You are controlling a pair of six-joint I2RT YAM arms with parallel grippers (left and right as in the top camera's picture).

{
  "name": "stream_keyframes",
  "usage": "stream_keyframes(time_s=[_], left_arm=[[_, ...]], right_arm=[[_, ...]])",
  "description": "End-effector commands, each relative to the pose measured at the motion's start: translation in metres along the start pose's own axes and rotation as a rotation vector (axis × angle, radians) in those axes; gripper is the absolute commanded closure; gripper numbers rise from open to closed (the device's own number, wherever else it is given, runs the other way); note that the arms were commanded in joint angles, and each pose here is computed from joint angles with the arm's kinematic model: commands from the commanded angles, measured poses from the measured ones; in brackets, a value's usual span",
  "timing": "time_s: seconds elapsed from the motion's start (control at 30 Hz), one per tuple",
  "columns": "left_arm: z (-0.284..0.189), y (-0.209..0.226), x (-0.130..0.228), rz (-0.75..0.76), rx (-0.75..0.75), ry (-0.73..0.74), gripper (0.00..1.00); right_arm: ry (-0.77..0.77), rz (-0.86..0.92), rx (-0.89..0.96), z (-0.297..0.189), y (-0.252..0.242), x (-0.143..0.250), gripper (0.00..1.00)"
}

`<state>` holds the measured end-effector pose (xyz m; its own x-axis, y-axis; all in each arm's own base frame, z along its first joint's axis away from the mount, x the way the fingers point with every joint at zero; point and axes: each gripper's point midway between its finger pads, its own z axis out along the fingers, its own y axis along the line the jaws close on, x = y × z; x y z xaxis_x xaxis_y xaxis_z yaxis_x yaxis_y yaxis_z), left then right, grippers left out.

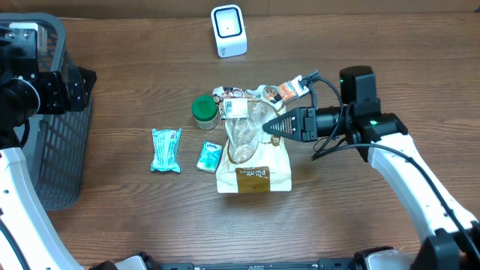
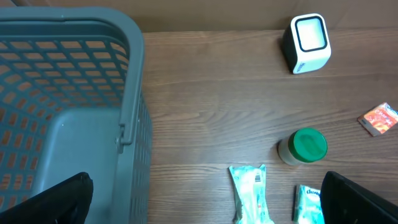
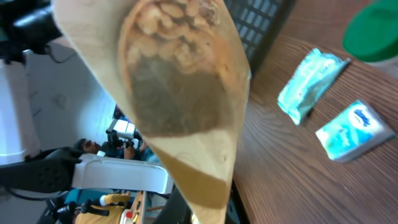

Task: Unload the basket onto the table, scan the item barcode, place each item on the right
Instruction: 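Lift the Pantree bag upright with the right gripper, then raise the Pantree bag toward the white scanner with the right gripper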

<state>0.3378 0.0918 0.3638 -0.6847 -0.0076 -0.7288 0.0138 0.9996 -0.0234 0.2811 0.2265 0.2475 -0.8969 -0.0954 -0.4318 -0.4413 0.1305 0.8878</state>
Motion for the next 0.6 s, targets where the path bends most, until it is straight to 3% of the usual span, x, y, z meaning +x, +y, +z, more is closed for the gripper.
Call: stream_keyframes(time_s=[0.0,0.27,0.57], left_arm=[[0.003,-0.002,0.001,0.016,0.019,0.003,0.0],[0.003,-0.002,0.001,0.016,0.019,0.003,0.0],[0.003,-0.002,0.001,0.016,0.019,0.003,0.0]], right_arm=[[-0.028,-0.021,-0.012,-0.01,0.024,-0.007,0.96],[-0.091,0.067,0.243,-0.008,0.002,-0.013,0.96],[-0.116,-0.04,0.894,-0.048,-0.002,-0.044,0.96]])
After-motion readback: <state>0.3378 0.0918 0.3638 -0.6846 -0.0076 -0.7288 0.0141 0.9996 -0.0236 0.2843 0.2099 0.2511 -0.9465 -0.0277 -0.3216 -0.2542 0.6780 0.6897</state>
